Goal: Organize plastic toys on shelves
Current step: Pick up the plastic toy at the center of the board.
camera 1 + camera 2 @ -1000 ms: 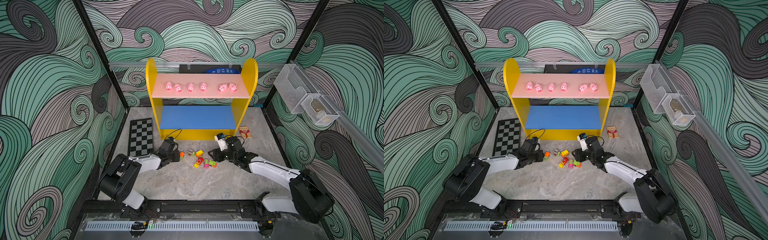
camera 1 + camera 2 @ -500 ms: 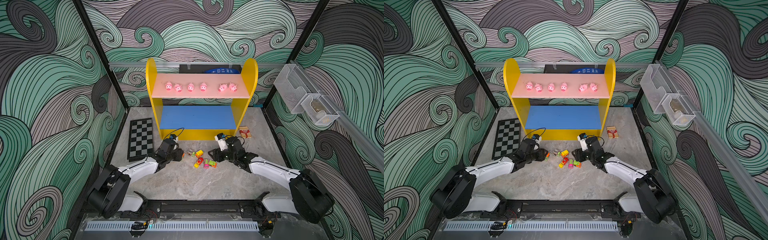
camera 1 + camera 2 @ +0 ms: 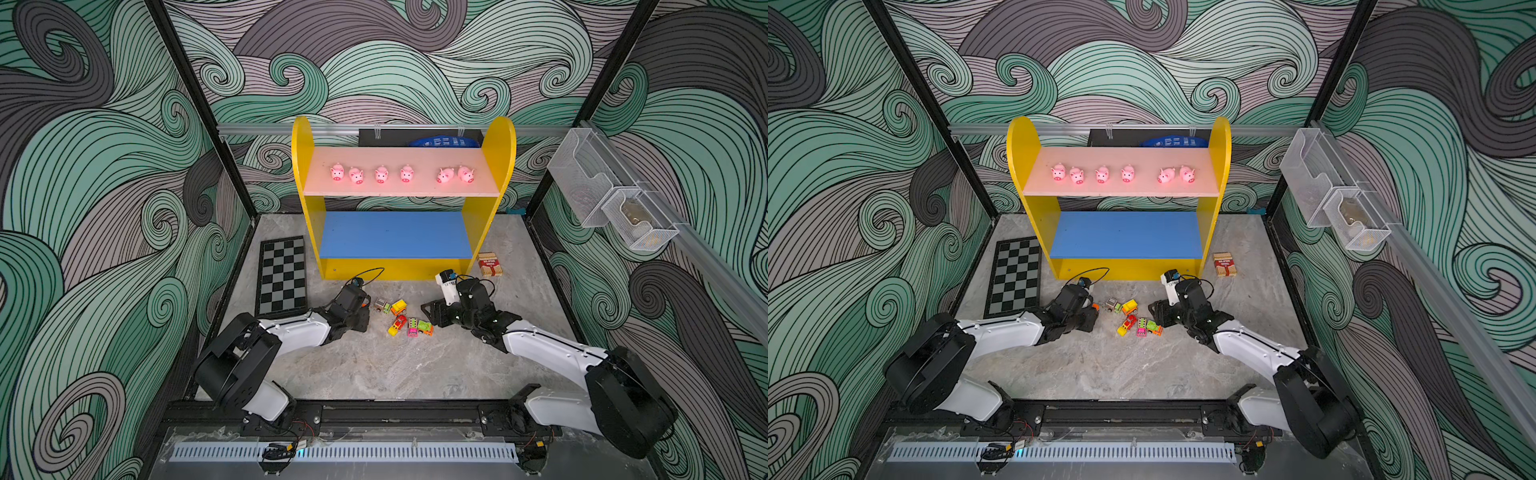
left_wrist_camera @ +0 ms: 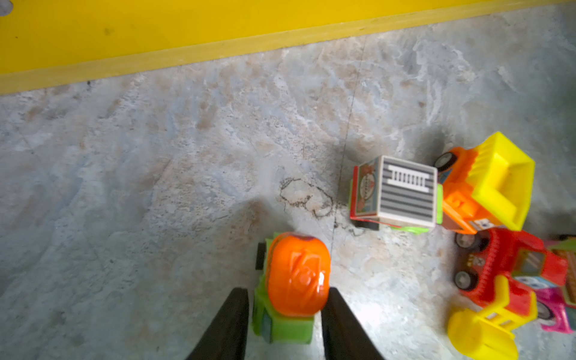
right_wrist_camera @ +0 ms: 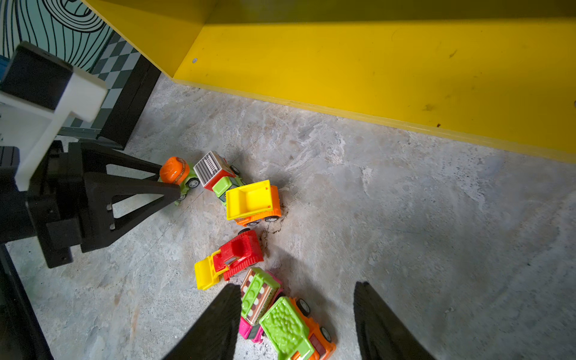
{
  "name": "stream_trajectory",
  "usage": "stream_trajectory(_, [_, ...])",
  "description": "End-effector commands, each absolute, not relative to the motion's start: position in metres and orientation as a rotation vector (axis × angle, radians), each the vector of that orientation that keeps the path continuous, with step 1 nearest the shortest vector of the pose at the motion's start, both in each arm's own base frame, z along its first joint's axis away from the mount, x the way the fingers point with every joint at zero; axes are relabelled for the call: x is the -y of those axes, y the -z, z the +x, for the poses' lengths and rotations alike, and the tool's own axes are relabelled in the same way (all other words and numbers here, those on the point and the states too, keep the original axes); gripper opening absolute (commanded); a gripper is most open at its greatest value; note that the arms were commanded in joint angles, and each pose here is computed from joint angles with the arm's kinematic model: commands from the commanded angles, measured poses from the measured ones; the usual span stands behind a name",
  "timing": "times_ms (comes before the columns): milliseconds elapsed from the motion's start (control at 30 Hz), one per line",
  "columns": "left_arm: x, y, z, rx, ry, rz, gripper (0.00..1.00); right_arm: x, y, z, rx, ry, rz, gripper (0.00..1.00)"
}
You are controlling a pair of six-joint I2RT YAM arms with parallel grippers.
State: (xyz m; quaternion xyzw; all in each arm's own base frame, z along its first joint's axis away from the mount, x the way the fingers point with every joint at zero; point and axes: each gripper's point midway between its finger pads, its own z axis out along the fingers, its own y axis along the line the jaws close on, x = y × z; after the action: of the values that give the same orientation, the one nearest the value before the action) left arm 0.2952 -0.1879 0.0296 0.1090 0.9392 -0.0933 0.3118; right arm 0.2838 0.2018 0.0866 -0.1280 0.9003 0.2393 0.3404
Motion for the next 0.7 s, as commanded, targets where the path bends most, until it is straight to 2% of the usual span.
stream_trajectory(0, [0.188,-0.034,0.304,-2.462,0.190,0.303,0.35,-0.201,-0.094,0.288,-2.315,-0.625,-0.314,0.61])
stream_trajectory(200, [0.192,-0.034,0.302,-2.473,0.180,0.321,0.21,-0.199,-0.093,0.288,-2.315,-0.615,-0.308,0.62])
stream_trajectory(667, [0.197,-0.126,0.296,-2.340,0.338,0.266,0.18,-0.178,-0.093,0.291,-2.282,-0.598,-0.198,0.61])
